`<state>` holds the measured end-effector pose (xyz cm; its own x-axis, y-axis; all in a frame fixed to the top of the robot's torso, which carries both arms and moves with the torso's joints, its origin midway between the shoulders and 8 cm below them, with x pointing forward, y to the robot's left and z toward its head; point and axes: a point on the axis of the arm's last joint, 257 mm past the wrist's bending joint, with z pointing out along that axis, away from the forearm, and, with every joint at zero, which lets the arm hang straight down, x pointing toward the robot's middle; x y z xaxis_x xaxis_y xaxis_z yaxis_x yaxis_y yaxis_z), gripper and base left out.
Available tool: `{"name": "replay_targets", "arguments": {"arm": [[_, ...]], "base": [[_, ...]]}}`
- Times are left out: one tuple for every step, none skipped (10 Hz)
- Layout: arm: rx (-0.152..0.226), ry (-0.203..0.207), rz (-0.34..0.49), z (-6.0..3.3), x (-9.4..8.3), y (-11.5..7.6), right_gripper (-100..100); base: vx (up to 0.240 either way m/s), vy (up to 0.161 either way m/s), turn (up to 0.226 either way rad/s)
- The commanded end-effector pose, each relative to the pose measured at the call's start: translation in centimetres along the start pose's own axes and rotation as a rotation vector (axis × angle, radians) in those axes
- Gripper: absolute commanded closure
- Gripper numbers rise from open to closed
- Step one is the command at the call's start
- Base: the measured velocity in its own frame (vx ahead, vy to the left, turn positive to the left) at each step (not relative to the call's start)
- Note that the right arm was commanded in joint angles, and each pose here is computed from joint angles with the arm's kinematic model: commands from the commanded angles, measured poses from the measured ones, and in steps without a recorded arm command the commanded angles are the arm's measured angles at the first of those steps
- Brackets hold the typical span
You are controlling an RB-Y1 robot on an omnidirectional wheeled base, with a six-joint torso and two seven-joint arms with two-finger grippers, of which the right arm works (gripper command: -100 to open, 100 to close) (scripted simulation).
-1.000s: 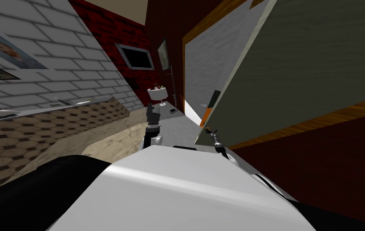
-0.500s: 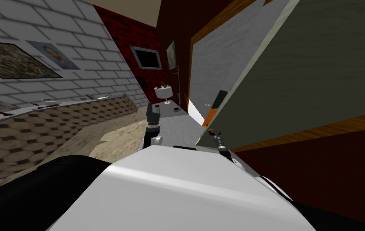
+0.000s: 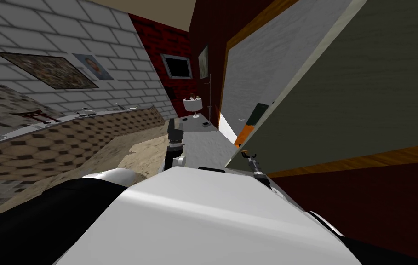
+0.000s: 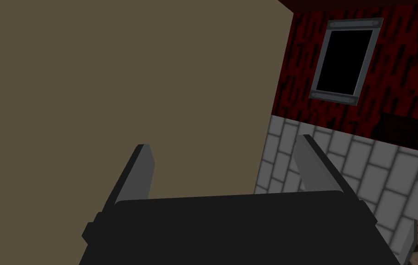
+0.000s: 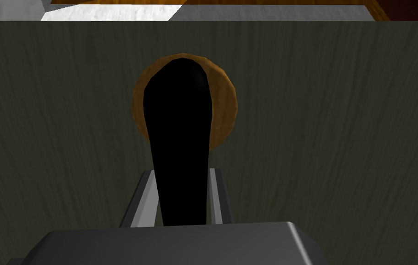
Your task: Pull the door open
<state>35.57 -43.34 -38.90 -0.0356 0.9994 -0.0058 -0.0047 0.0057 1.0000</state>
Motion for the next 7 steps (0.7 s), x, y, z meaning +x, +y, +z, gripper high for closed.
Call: {"name": "replay_targets", "arguments": {"arm": [[0.005, 0.006, 0.006, -0.94, 0.0, -0.3, 100], [0.004, 0.006, 0.006, -1.44, -0.3, -0.3, 100], [0.007, 0.002, 0.002, -1.06, -0.5, -0.2, 100], [0.01, 0.008, 0.002, -2.07, -0.6, -0.4, 100], [0.009, 0.01, 0.003, -2.33, -0.6, -0.4, 100], [0.008, 0.015, 0.003, -2.88, -0.6, -0.4, 100], [0.007, 0.02, 0.003, -3.49, -0.6, -0.4, 100]], "base": [[-0.124, -0.035, 0.073], [-0.117, -0.018, 0.103], [-0.057, -0.009, 0.011], [-0.104, -0.051, 0.171], [-0.164, -0.067, 0.171], [-0.171, -0.057, 0.139], [-0.202, -0.052, 0.18]]}}
